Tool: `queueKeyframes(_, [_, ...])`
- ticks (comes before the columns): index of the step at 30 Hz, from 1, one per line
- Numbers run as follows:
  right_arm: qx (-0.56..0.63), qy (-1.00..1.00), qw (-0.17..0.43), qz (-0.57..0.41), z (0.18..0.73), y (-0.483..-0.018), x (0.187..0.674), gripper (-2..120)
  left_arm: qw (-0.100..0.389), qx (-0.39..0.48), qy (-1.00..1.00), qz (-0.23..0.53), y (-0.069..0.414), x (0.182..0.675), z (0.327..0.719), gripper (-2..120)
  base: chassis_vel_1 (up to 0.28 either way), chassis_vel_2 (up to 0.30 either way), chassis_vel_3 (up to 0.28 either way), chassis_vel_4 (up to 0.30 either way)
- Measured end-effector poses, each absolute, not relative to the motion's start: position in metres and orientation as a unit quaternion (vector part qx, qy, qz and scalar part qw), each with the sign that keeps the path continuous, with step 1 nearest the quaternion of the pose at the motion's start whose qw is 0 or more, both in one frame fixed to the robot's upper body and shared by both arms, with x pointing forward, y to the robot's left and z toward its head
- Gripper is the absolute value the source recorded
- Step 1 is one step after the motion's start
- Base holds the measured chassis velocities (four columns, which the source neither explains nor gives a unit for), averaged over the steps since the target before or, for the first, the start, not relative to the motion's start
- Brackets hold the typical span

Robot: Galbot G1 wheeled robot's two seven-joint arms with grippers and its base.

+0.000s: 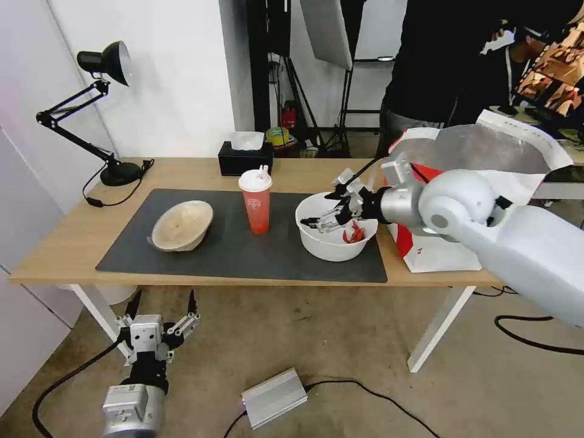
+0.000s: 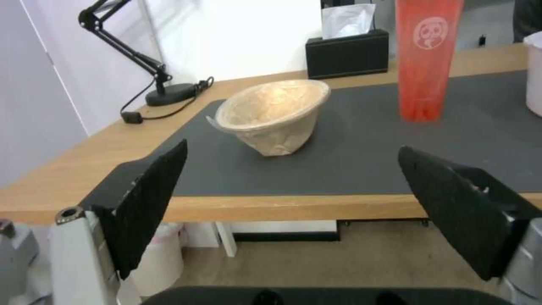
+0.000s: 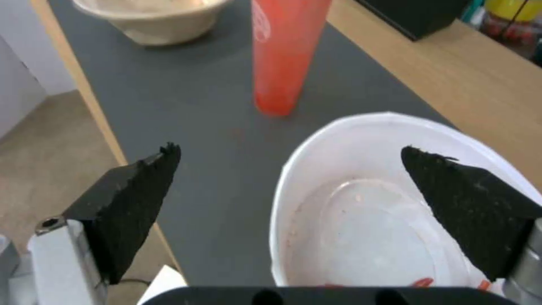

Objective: Pick up the trash from the table and place it into the takeout bag.

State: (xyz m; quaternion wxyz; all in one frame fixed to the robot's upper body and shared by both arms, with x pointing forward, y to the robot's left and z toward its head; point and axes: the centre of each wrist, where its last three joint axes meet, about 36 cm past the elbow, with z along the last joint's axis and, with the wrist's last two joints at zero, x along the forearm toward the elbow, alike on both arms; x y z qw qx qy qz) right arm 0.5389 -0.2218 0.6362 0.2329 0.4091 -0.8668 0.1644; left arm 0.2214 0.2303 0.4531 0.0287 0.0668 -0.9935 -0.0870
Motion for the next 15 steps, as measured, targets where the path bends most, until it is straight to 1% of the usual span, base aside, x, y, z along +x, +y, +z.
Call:
queueKeyframes(7, [0.396,-0.87,0.241,0.17,0.625,-0.216,0.545,100,0.028,0.068,-0.993,-0.087,0.231,0.222,0.453,100,0.0,0.0,0.0,0.0])
queueKeyframes(15, [0.385,-0.873,0.248,0.17,0.61,-0.206,0.541,100,0.028,0.069,-0.993,-0.087,0.231,0.222,0.452,100,0.0,0.0,0.0,0.0])
